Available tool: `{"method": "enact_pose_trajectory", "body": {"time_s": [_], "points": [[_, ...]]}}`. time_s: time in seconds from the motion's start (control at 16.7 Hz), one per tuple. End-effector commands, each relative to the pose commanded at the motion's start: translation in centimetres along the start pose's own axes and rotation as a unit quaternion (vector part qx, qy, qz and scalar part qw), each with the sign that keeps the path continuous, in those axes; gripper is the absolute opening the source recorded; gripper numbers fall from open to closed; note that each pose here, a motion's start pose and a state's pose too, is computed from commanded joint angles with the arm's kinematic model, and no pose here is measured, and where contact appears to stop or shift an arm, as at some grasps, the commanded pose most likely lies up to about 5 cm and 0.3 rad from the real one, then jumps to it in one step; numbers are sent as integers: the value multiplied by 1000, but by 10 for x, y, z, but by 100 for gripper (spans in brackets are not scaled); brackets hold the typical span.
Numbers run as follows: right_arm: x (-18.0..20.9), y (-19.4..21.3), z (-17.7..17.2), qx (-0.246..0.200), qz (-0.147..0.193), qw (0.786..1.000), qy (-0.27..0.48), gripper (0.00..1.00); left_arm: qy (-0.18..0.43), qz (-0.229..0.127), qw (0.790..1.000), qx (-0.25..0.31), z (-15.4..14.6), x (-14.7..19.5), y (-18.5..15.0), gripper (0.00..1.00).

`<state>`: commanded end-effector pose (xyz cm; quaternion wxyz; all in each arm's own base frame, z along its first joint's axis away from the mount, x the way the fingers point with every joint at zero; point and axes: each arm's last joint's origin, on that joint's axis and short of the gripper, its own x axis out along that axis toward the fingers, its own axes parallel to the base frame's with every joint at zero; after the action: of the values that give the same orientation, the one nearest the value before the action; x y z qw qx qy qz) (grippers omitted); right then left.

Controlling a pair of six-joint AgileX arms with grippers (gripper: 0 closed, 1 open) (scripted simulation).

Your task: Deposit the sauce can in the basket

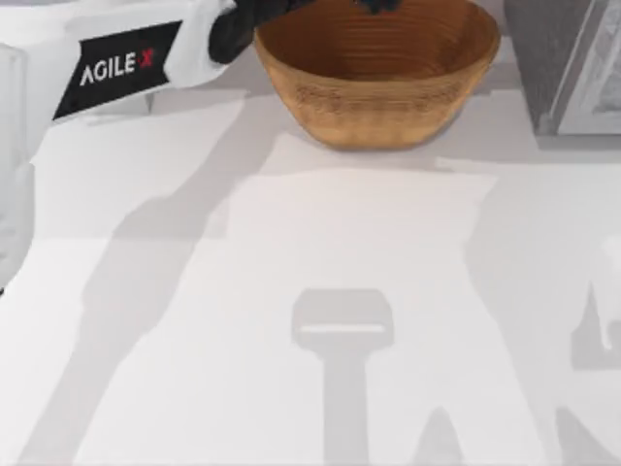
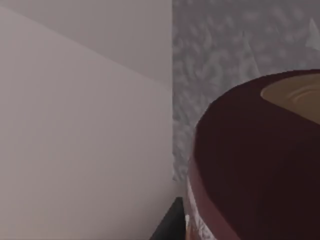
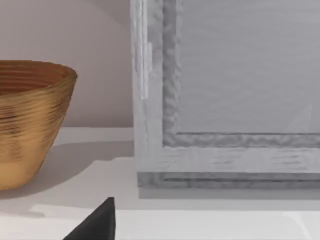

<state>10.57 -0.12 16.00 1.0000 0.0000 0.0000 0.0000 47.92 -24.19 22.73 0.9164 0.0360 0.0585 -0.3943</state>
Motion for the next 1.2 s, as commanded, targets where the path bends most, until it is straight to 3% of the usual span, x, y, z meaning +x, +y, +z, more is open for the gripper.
{"method": "enact_pose_trajectory", "body": {"time_s": [0.3, 0.6, 1.2], "points": [[0, 0, 0, 0, 0, 1000, 0, 100, 1, 2, 1000, -3, -10, 28, 0, 0], [0, 0, 0, 0, 0, 1000, 0, 100, 1, 2, 1000, -3, -11, 30, -1, 0], [0, 0, 0, 0, 0, 1000, 0, 100, 1, 2, 1000, -3, -11, 30, -1, 75]]}}
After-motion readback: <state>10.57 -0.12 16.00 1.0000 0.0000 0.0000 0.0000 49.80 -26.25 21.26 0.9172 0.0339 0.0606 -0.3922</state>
